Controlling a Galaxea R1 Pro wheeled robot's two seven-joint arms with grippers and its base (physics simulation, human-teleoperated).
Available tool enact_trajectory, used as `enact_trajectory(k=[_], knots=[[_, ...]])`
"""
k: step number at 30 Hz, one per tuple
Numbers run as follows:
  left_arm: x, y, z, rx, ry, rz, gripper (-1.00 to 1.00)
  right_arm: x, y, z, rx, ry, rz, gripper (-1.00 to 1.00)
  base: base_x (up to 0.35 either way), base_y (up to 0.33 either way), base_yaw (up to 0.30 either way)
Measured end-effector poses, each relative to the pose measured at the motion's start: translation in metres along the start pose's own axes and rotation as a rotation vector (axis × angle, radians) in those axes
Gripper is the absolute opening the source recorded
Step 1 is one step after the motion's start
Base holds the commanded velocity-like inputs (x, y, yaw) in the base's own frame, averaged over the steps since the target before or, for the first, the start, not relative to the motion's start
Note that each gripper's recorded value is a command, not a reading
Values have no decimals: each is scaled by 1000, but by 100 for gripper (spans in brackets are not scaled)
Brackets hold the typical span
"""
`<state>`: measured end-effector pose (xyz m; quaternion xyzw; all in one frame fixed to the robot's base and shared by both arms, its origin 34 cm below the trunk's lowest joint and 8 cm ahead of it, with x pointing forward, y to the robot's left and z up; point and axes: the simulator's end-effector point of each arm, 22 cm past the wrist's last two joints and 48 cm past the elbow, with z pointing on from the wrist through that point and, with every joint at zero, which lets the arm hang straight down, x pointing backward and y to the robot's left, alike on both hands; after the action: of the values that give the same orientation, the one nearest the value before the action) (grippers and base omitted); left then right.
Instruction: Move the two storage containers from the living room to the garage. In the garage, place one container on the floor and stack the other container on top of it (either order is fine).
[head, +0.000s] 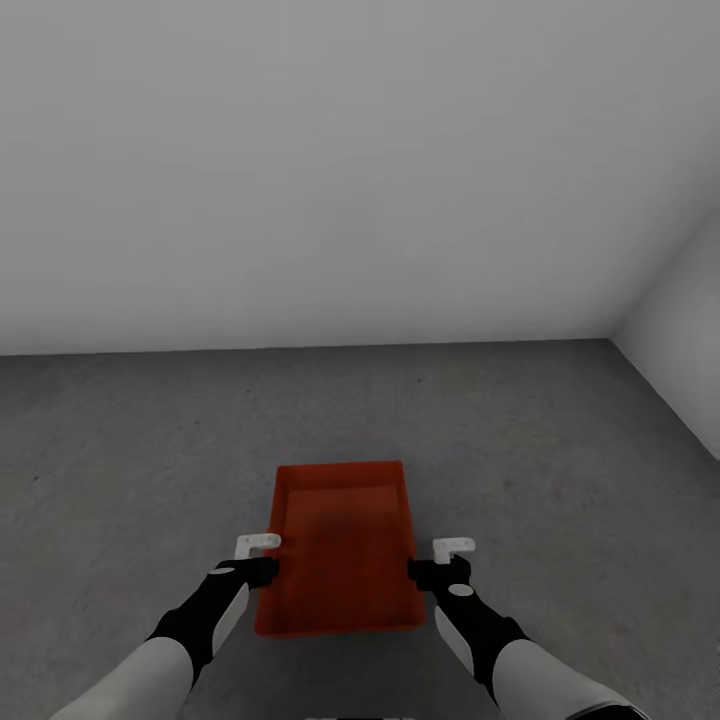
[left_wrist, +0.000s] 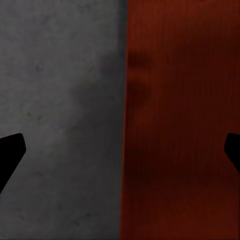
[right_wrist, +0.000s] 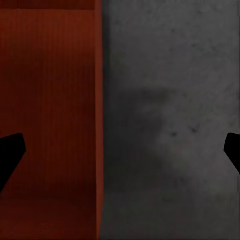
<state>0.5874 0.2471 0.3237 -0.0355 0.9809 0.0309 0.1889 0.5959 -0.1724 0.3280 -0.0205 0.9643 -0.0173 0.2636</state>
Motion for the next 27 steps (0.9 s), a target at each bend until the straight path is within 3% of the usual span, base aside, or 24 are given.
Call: enact_trajectory(k=[19, 23, 27], knots=[[-9, 13, -31, -15, 22, 2, 100, -20, -13, -29, 16, 9, -4, 100, 0, 0, 0], [1, 45, -35, -57, 53, 12, 100, -22, -16, -35, 17, 20, -9, 100, 0, 0, 0], [21, 97, -41, -121, 107, 4, 100, -21, -19, -41, 20, 34, -13, 100, 0, 0, 0]])
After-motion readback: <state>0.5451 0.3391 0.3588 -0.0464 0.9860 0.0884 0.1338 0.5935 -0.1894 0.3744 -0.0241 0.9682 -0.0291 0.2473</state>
